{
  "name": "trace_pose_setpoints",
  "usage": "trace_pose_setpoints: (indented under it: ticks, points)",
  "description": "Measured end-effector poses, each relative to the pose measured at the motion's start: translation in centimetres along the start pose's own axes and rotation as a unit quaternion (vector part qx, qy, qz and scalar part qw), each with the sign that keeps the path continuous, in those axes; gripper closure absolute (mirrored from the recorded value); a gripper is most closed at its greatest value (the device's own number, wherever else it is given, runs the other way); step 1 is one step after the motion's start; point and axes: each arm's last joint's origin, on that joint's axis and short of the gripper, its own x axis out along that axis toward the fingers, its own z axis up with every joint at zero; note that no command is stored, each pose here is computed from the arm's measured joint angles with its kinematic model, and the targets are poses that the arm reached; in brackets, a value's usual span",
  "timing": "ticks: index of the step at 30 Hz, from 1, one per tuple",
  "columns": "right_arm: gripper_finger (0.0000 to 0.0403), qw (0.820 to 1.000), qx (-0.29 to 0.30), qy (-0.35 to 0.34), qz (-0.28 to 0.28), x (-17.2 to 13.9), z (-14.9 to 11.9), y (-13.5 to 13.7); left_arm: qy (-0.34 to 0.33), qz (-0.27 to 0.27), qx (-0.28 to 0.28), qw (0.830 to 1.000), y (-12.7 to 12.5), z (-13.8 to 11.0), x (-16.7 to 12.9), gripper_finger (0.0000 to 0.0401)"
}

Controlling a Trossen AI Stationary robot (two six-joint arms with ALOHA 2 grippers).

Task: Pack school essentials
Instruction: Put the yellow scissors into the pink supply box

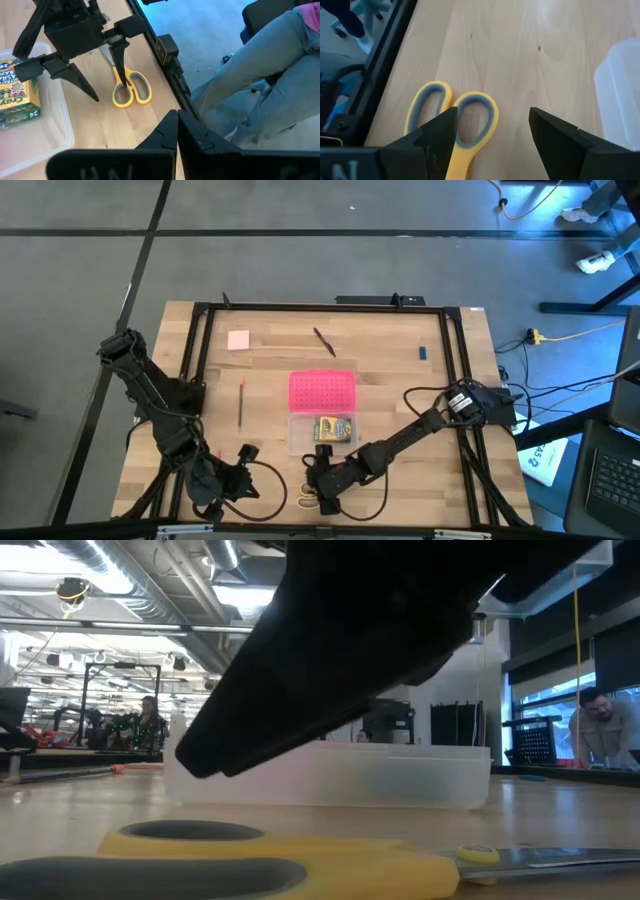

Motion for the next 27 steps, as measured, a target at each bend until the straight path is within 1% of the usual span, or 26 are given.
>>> trace_pose_setpoints:
  ticks: [5, 10, 21, 27]
  points:
    - [0.0156, 1.000, -0.011, 0.001, 0.000, 0.2, -0.2, 0.0, -0.001, 0.003, 0.000, 1.000, 0.0, 0.0, 0.0, 0.0401]
    - [0.0156, 1.000, -0.014, 0.017, -0.006, 0.9, -0.9, -0.1, -0.004, 0.009, 0.000, 1.000, 0.1, 0.0, 0.0, 0.0401]
    - [0.0156, 1.000, -0.011, 0.014, -0.013, 1.1, -0.8, -0.6, -0.004, 0.010, 0.000, 1.000, 0.1, 0.0, 0.0, 0.0401]
    - [0.0156, 1.000, 0.001, 0.018, -0.021, 1.7, -1.3, -0.6, -0.005, 0.010, 0.000, 1.000, 0.1, 0.0, 0.0, 0.0401]
